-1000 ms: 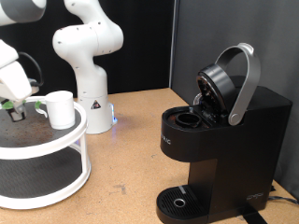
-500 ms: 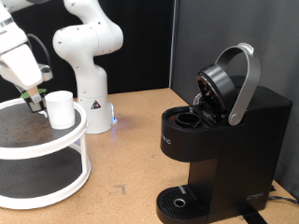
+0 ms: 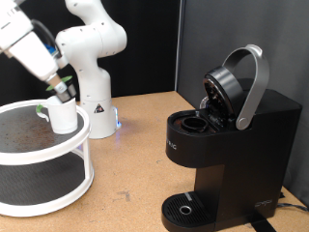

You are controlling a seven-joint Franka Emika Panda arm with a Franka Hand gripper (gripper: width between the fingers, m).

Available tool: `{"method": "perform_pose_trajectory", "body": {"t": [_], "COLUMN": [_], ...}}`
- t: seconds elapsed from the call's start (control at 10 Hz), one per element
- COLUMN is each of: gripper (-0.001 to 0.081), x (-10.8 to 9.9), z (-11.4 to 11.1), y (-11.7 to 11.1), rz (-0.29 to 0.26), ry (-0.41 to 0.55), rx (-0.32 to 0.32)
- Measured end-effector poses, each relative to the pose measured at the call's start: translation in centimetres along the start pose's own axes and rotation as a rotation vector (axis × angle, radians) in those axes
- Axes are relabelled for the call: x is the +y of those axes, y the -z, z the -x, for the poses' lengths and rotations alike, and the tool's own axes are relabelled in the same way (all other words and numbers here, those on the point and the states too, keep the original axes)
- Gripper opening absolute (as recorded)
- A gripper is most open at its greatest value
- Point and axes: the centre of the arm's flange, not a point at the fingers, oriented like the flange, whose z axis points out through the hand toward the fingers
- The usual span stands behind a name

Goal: Make a cup of coffee with the keurig machine

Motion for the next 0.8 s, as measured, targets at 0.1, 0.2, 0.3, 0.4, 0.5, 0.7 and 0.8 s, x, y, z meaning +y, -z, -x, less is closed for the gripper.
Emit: {"method": "perform_pose_trajectory", "body": {"t": [0.1,0.2,0.3,0.4,0.5,0.7,0.8], "gripper": [0.0483,0.0483,0.0483,0.0483,0.0483,0.0483,0.0483], "x": [0.0,0.0,0.1,0.2,0.2,0.0,-0.3], "z": [-1.6,-3.1,-4.5,-5.4,-5.2,-5.8,-6.8], "y": [0.3,0.5,0.6,0.4,0.4,0.1,-0.2], "rz": [-0.017,-0.019,-0.011,-0.005,-0.006,-0.026,-0.065], "ry": [-0.035,-0.059,-0.065,-0.072,-0.073,-0.122,-0.166], "rx": [0.056,0.083,0.083,0.071,0.072,0.103,0.143]}}
